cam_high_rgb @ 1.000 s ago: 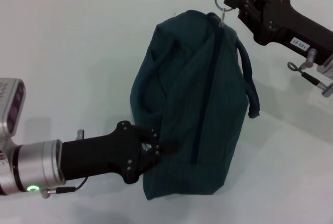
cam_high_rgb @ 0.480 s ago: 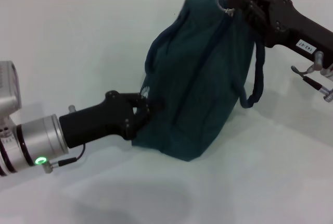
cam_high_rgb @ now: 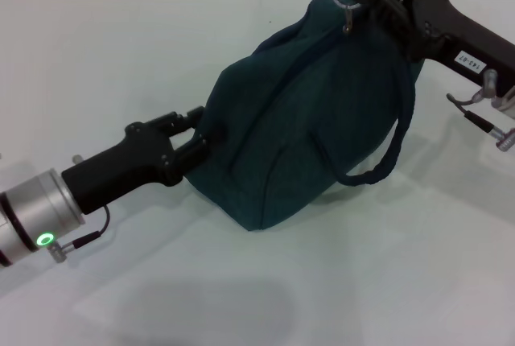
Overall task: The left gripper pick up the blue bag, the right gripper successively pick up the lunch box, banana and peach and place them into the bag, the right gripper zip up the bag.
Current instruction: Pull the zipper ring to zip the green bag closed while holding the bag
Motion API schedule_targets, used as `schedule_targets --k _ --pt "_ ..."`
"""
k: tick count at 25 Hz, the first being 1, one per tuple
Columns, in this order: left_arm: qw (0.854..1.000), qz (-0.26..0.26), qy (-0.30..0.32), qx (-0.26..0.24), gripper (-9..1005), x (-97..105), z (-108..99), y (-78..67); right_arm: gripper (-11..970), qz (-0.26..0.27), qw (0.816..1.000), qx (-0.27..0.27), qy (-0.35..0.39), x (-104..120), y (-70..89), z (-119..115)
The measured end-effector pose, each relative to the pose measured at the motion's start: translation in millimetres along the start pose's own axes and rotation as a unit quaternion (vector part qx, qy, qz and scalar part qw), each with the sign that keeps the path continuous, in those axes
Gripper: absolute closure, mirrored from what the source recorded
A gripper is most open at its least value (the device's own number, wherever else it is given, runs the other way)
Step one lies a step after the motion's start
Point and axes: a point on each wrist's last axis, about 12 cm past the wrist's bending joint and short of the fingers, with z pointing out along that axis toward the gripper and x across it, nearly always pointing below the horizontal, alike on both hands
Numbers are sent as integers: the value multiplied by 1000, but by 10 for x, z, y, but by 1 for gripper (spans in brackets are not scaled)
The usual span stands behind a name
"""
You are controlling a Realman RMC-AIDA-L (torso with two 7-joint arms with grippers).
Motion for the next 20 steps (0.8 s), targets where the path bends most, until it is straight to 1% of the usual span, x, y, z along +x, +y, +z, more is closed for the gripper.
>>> schedule_targets --k 6,10,11,12,15,16,19,20 --pt "999 7 -34 12 550 -94 -104 -26 954 7 1000 14 -1 10 -23 -20" --pt "999 1 -37 33 405 -261 -93 3 954 9 1000 18 1 16 -31 -24" --pt "999 4 -26 48 402 -389 -47 36 954 9 1000 18 1 16 -32 -25" --pt "998 7 -17 56 398 -460 -20 52 954 10 1000 20 2 17 -35 -24" --pt "997 24 19 77 388 -763 87 98 954 9 1000 22 3 13 -48 -4" --pt "996 30 32 84 369 -904 139 106 954 9 1000 23 3 12 -51 -3" --pt "992 50 65 93 312 -1297 312 75 953 10 1000 28 -2 0 -64 -1" --pt "991 54 82 91 293 -1380 368 59 953 10 1000 29 -5 -10 -68 7"
